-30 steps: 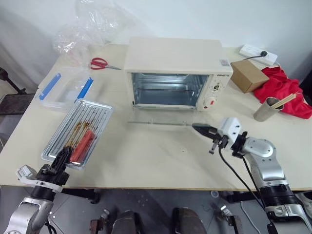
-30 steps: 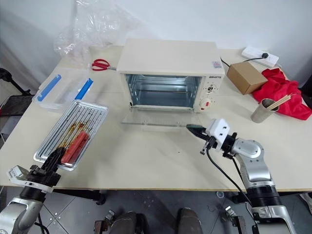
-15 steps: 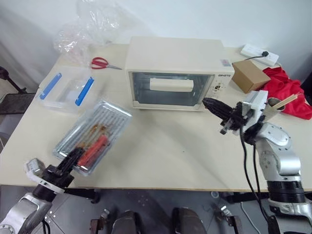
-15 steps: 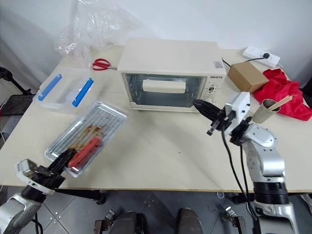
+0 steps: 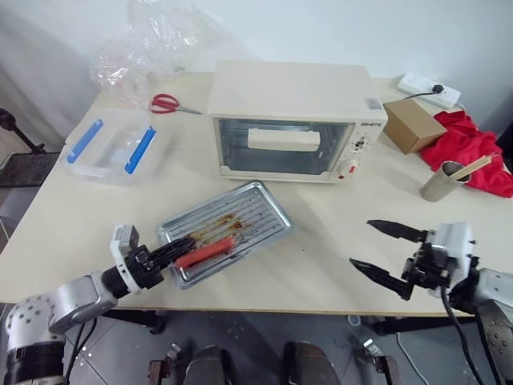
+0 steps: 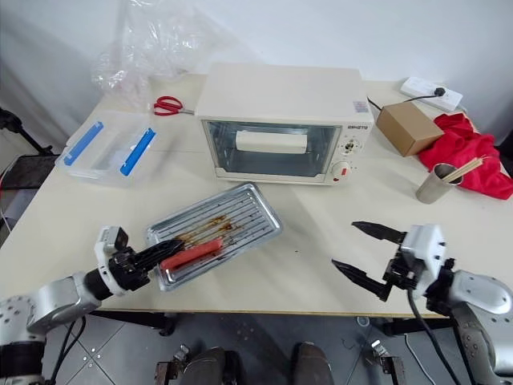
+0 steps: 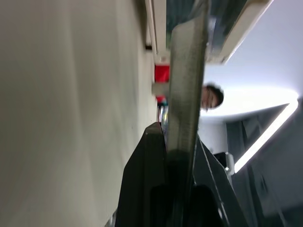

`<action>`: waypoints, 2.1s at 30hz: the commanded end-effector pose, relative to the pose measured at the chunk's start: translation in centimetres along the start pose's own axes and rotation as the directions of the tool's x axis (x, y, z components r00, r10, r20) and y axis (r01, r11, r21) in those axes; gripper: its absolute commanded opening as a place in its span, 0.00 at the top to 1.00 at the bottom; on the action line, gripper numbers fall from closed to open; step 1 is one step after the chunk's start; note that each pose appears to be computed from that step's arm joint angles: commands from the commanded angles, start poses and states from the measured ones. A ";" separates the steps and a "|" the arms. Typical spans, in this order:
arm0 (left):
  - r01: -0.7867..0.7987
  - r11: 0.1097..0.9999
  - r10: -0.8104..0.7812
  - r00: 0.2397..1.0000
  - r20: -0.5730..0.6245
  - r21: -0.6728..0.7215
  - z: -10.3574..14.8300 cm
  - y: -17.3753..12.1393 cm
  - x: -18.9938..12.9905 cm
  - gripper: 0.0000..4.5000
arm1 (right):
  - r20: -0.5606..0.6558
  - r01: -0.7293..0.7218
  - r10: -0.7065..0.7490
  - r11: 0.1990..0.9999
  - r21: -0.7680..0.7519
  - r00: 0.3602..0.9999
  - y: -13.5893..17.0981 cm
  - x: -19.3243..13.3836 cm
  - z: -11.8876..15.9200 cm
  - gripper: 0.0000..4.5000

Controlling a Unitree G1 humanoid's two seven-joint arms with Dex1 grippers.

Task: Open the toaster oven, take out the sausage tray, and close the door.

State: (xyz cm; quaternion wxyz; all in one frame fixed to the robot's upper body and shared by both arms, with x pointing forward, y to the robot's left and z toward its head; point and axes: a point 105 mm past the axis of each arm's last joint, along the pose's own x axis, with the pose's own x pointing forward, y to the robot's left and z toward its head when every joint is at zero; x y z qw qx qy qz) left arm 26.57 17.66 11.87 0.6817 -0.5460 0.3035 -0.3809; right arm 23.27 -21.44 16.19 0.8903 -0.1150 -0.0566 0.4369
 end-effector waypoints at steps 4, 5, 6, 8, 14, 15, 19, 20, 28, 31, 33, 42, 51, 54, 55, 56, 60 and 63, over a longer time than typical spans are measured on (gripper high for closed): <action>-0.035 0.999 0.039 0.978 -0.206 0.022 -0.5 0.9 4.7 1.00 | 0.009 0.039 -0.039 0.999 -0.019 0.999 0.3 -1.7 0.9 0.01; -0.044 0.998 0.051 0.971 -0.232 0.035 -0.6 1.0 5.3 1.00 | 0.004 0.044 -0.044 0.999 -0.019 0.999 0.4 -1.9 0.9 0.01; -0.070 0.996 0.082 0.962 -0.262 0.053 -0.8 1.3 5.8 1.00 | 0.000 0.049 -0.049 0.999 -0.020 0.999 0.5 -2.1 0.9 0.01; -0.090 0.993 0.111 0.945 -0.307 0.082 -1.2 1.5 6.6 1.00 | -0.004 0.058 -0.059 0.998 -0.021 0.998 0.6 -2.3 0.9 0.01; -0.078 0.991 0.119 0.896 -0.427 0.113 -2.7 1.3 8.7 1.00 | -0.015 0.095 -0.095 0.995 -0.021 0.995 1.0 -3.0 1.1 0.01; -0.093 0.987 0.142 0.887 -0.440 0.130 -2.9 1.6 9.2 1.00 | -0.014 0.115 -0.115 0.993 -0.007 0.993 0.9 -3.3 0.9 0.01; -0.143 0.974 0.212 0.853 -0.476 0.177 -3.6 2.6 11.9 1.00 | -0.057 0.110 -0.109 0.994 0.024 0.992 1.8 -4.4 0.5 0.01; -0.153 0.972 0.222 0.847 -0.484 0.178 -3.8 2.8 12.2 1.00 | -0.063 0.105 -0.103 0.994 0.028 0.993 1.9 -4.5 0.5 0.01; -0.127 0.967 0.221 0.848 -0.481 0.219 -4.1 2.9 13.6 0.80 | -0.098 0.087 -0.082 0.995 0.048 0.992 2.7 -5.0 0.2 0.00; -0.079 0.952 0.212 0.869 -0.448 0.296 -3.2 2.2 13.2 0.60 | -0.104 0.079 -0.073 0.995 0.055 0.992 2.9 -5.0 0.1 0.00; -0.034 0.926 0.203 0.885 -0.419 0.375 -2.3 1.3 12.5 0.43 | -0.108 0.069 -0.062 0.996 0.056 0.992 3.1 -5.0 0.0 0.00; 0.178 0.515 0.278 0.891 -0.359 0.839 0.9 0.4 4.3 0.01 | -0.120 0.006 0.002 0.998 0.066 0.993 2.4 -5.2 -0.1 0.00; 0.132 -0.043 0.119 0.985 -0.126 0.990 3.5 -0.4 -3.4 0.01 | -0.090 -0.113 0.109 0.993 -0.043 0.990 2.5 -4.7 0.3 0.00; 0.087 -0.130 0.141 0.988 -0.069 0.988 3.7 -1.5 -5.0 0.01 | -0.051 -0.132 0.127 0.986 -0.101 0.991 2.3 -4.1 1.2 0.00; 0.081 -0.157 0.144 0.988 -0.058 0.984 3.7 -1.9 -5.2 0.01 | -0.041 -0.129 0.125 0.986 -0.110 0.991 2.2 -4.0 1.3 0.00; 0.078 -0.175 0.144 0.988 -0.052 0.982 3.7 -2.1 -5.3 0.01 | -0.036 -0.126 0.123 0.986 -0.113 0.992 2.1 -4.0 1.4 0.00; 0.023 -0.214 0.101 0.995 -0.002 0.976 5.0 -4.5 -5.8 0.01 | 0.006 -0.163 0.165 0.979 -0.126 0.986 2.2 -2.9 2.0 0.00; 0.020 -0.158 0.071 0.997 -0.008 0.987 4.8 -5.1 -5.2 0.01 | 0.013 -0.168 0.171 0.979 -0.114 0.985 2.2 -2.4 2.0 0.00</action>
